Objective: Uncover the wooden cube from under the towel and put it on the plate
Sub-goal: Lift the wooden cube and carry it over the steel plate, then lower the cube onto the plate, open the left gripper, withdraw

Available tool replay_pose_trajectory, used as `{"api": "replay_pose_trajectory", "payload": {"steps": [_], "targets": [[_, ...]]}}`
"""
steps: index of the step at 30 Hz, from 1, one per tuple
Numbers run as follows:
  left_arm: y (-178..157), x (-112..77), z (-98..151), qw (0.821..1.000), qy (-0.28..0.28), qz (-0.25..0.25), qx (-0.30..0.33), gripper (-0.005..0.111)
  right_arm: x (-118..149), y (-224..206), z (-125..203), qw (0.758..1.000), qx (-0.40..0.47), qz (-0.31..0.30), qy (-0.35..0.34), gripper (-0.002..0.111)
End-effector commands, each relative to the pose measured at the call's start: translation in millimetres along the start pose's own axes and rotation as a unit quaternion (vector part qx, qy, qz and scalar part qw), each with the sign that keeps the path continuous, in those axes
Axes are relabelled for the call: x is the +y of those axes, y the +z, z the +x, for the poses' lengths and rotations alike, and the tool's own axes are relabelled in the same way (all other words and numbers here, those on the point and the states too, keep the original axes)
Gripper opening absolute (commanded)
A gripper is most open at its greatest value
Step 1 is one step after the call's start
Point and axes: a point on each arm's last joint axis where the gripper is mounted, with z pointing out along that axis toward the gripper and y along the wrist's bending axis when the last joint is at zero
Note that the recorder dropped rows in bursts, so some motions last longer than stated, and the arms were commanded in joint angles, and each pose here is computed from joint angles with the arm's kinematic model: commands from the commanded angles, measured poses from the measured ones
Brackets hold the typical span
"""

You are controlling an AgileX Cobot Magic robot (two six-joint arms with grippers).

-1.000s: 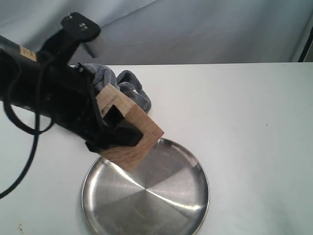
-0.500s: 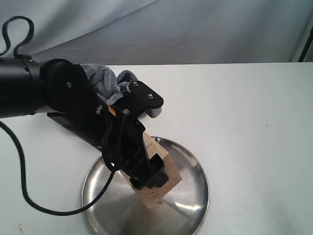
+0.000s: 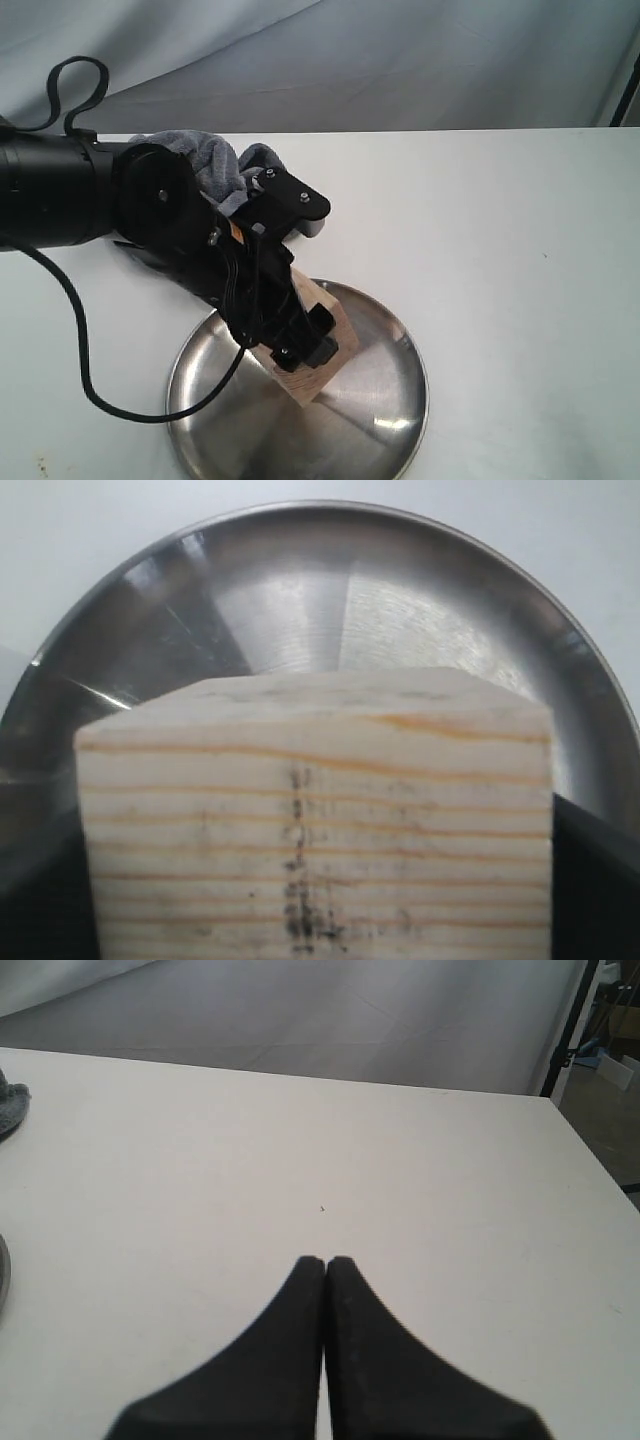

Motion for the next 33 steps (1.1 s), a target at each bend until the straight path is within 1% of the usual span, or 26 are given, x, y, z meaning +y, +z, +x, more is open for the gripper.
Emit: {"api": "replay_pose_trajectory", "payload": {"steps": [1, 5, 12, 16, 21, 27, 33], "targets": [[-3.0, 3.1, -7.7, 0.998, -0.037, -0.025, -0.034, 0.0, -0.2, -0.1, 0.7, 1.0, -0.002, 0.003, 0.002, 0.0], [-3.0, 2.6, -6.8, 0.998, -0.055, -0.021, -0.03, 0.0, -0.2, -0.1, 0.7, 1.0, -0.002, 0.003, 0.002, 0.0], [-3.0, 2.9, -6.7, 0.997, -0.069, -0.023, -0.03, 0.0, -0.2, -0.1, 0.7, 1.0, -0.002, 0.003, 0.002, 0.0], [-3.1, 5.5, -5.7, 0.995, -0.092, -0.037, -0.026, 0.0, -0.2, -0.1, 0.7, 1.0, -0.002, 0.003, 0.002, 0.0], [-3.4, 9.6, -0.1, 0.991, -0.119, -0.062, 0.001, 0.0, -0.2, -0.1, 0.7, 1.0, -0.002, 0.003, 0.002, 0.0], [-3.4, 9.4, 0.6, 0.991, -0.119, -0.061, 0.005, 0.0, -0.2, -0.1, 0.7, 1.0, -0.002, 0.003, 0.002, 0.0], [10.2, 11.4, 4.0, 0.99, -0.125, -0.06, 0.022, 0.0, -0.2, -0.1, 0.7, 1.0, -0.002, 0.003, 0.002, 0.0]]}}
